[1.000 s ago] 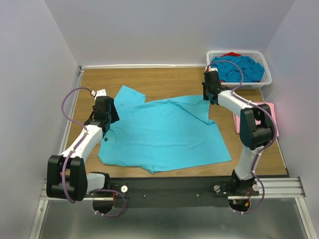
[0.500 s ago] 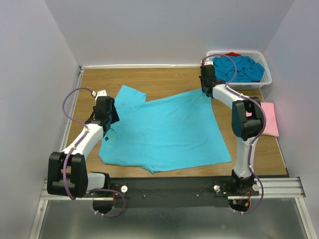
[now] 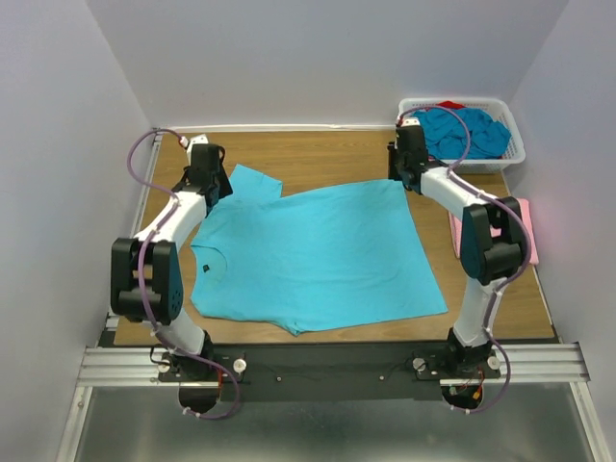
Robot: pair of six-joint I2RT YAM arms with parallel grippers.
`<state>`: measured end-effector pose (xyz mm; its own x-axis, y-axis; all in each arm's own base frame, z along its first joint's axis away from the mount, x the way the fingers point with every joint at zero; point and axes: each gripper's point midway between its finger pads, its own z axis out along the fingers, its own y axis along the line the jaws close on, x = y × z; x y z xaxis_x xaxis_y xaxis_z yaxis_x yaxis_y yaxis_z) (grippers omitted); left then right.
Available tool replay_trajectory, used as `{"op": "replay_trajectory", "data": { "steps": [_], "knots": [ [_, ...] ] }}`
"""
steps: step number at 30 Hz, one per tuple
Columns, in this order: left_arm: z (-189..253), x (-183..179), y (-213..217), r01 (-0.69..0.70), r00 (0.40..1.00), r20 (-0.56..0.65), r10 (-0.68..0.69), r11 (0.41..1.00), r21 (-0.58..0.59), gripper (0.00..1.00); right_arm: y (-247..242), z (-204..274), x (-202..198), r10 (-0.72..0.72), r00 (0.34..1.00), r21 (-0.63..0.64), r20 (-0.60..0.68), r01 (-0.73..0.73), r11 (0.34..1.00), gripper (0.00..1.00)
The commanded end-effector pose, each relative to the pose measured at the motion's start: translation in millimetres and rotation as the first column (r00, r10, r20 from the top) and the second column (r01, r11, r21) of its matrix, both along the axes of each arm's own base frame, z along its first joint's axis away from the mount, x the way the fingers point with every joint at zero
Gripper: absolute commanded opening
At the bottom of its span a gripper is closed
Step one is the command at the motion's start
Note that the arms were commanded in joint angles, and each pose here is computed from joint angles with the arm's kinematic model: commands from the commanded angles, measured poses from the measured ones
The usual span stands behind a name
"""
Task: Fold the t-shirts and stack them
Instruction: Flatten the tshirt out
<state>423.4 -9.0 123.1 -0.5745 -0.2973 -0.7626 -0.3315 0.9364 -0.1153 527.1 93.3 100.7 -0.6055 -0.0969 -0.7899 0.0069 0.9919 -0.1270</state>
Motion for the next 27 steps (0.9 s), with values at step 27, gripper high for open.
{"op": "replay_trajectory", "data": {
  "steps": [27],
  "knots": [
    [-116, 72, 17, -0.031, 0.942, -0.335, 0.025, 0.999, -0.012, 0.46, 36, -89, -104, 0.064, 0.952, 0.375, -0.301, 0.057, 0.925, 0.5]
  ]
}}
